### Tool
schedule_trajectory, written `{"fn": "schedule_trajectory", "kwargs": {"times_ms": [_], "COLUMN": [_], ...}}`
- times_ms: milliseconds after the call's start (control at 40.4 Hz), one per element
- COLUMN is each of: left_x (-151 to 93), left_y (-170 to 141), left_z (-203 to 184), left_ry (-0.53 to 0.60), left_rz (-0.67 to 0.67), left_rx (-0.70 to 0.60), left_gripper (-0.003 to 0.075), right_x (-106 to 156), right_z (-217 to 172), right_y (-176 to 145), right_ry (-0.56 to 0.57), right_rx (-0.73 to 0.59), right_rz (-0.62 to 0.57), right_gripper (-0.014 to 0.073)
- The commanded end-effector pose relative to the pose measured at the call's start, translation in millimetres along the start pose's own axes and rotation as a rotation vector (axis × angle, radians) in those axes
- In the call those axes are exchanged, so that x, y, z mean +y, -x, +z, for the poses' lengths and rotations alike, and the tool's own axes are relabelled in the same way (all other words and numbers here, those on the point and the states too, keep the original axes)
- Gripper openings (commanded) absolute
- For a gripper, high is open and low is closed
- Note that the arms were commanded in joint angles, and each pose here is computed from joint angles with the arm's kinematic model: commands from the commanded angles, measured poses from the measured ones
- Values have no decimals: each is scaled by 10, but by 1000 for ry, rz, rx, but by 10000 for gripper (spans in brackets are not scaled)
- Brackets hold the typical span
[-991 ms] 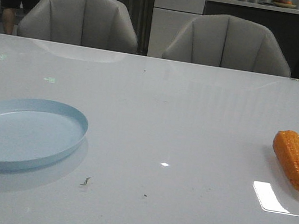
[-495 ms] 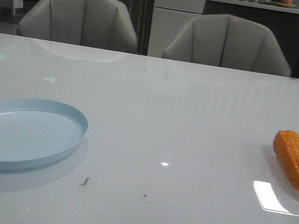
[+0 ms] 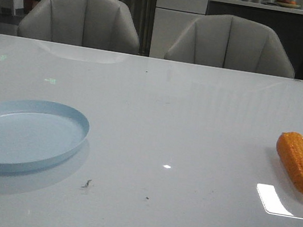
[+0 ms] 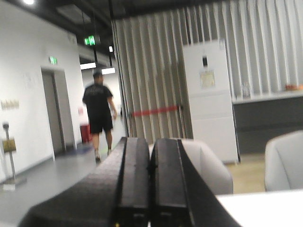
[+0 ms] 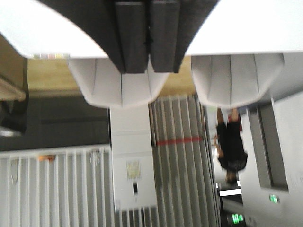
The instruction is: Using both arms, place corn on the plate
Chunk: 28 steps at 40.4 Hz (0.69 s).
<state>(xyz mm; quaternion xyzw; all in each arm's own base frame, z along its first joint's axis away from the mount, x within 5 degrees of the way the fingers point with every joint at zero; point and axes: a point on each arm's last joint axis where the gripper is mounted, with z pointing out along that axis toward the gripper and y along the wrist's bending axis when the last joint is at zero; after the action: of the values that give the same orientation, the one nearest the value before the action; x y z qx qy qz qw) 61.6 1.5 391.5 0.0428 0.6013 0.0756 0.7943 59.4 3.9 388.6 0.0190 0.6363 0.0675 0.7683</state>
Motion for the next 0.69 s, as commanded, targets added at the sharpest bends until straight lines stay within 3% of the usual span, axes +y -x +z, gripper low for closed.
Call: {"fn": "schedule_trajectory", "kwargs": {"times_ms": [0, 124, 322, 471, 669], "left_x": [17, -14, -115, -184, -208], "left_y": [138, -24, -573, -862, -973], "left_z": [279, 577, 952, 1088, 1141], "left_ry": [-11, -29, -82, -107, -114], "left_rz": [-12, -19, -50, -110, -121], "left_rx": [25, 135, 487, 662, 719], "left_gripper": [94, 94, 94, 94, 98], "right_x": [6, -24, -80, -111, -127], "right_z": [247, 553, 968, 1147, 1208], "right_y": [118, -86, -539, -806, -952], "right_ry": [-7, -22, -50, -64, -72], "right_rx": [18, 155, 450, 602, 694], "right_rz": [-2, 0, 6, 14, 18], "right_gripper": [50, 50, 50, 50, 50]}}
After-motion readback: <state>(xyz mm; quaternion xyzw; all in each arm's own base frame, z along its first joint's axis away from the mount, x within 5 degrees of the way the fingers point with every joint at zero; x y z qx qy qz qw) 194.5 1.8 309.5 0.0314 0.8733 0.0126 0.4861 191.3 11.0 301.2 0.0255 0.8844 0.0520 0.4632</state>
